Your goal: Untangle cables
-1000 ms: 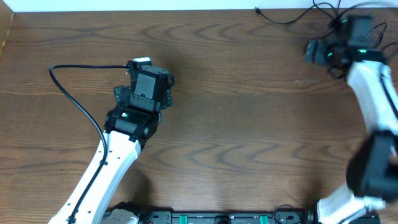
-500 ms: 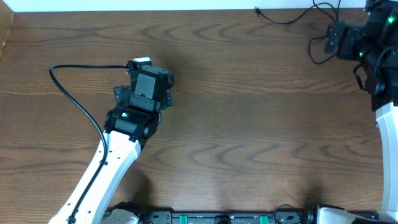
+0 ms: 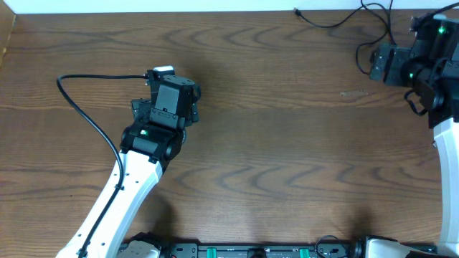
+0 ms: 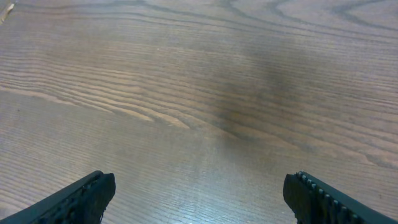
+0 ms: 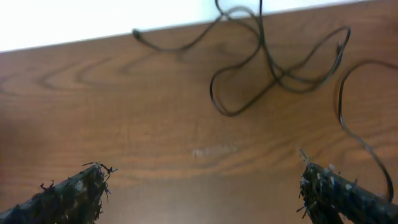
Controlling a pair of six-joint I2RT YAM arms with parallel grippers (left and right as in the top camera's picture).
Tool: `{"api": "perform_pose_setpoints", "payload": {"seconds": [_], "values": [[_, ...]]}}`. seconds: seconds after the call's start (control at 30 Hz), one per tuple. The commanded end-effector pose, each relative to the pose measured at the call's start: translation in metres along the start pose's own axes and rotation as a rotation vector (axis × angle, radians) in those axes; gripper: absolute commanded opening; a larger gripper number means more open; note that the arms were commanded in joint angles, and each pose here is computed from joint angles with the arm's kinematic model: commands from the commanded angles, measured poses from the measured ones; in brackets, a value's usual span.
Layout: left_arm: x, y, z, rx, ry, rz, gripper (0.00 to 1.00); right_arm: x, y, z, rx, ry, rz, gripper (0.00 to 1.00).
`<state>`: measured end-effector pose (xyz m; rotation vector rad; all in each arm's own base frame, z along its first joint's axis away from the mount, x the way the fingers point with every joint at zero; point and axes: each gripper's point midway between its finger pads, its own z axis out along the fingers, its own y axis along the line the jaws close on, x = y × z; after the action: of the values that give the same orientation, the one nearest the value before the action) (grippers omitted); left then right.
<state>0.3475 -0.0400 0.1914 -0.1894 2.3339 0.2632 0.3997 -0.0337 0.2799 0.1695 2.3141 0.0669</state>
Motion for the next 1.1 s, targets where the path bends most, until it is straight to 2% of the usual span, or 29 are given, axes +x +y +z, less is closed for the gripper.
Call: {"api": "perform_pose_setpoints", "payload": {"seconds": [0.0, 0.13, 1.07], "values": [[-0.0038, 0.0035, -0.0004, -0.023, -0.01, 0.004, 0.91, 0.008, 0.0016, -0.0046, -0.001, 0.028, -0.013, 0.99], [-0.0038, 0.0035, -0.0004, -0.023, -0.01, 0.004, 0.92, 0.0175, 0.001, -0.0051, 0.001, 0.067, -0.01, 0.99], [-0.0038, 0.0035, -0.0004, -0.023, -0.01, 0.004, 0.91, 0.0176, 0.0008, -0.0051, 0.002, 0.067, -0.01, 0.99]]}}
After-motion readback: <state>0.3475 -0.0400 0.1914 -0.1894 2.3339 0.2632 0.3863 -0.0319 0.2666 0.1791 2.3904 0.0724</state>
